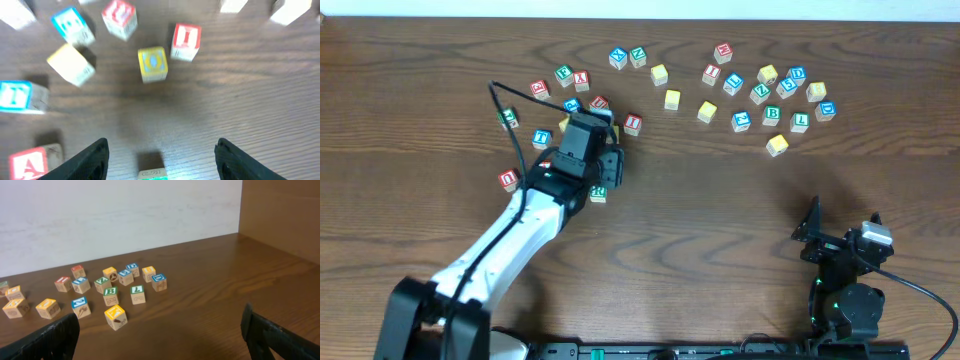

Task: Spell out ROBOT
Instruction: 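Raise the left gripper and move it toward the yellow O block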

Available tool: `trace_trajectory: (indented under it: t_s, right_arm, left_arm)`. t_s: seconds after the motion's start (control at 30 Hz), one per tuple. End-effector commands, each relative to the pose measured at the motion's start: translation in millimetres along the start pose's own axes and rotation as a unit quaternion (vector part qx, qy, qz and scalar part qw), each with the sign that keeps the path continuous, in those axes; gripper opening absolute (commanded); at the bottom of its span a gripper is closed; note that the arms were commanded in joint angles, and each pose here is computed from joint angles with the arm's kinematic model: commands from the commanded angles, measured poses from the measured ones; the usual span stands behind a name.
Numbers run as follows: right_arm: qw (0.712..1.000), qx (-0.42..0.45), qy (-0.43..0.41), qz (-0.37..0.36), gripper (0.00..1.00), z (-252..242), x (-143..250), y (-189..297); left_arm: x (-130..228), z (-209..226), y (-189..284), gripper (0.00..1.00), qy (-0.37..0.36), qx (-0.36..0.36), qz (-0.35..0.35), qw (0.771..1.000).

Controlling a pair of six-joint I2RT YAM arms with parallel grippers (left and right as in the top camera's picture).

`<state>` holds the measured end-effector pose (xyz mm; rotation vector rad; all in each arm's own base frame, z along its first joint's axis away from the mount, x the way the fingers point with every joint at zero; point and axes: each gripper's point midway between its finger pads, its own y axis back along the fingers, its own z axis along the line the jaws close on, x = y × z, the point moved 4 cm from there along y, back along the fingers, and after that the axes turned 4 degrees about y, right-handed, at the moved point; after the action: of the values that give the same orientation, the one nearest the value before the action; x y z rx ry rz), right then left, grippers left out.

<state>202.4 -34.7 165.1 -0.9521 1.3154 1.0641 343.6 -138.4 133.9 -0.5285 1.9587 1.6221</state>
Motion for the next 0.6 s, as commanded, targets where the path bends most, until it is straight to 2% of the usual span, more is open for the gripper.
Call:
trace_trajectory:
  t_s: [0.0, 0.3, 0.57]
  right_arm:
    - [1.0, -0.001, -0.007, 0.001, 0.99, 1, 1, 0]
    - [1.0, -0.001, -0.007, 0.001, 0.99, 1, 1, 0]
    - [1.0, -0.001, -0.007, 0.001, 0.99, 1, 1, 0]
  left_arm:
    - [-29, -6, 25, 0.67, -0.025, 0.005, -0.043, 0.999]
    - [-61, -13, 58, 0.67, -0.047, 0.008, -0.061, 0.997]
    - [-65, -6, 52, 0.67, -0.037, 0.001, -0.061, 0.997]
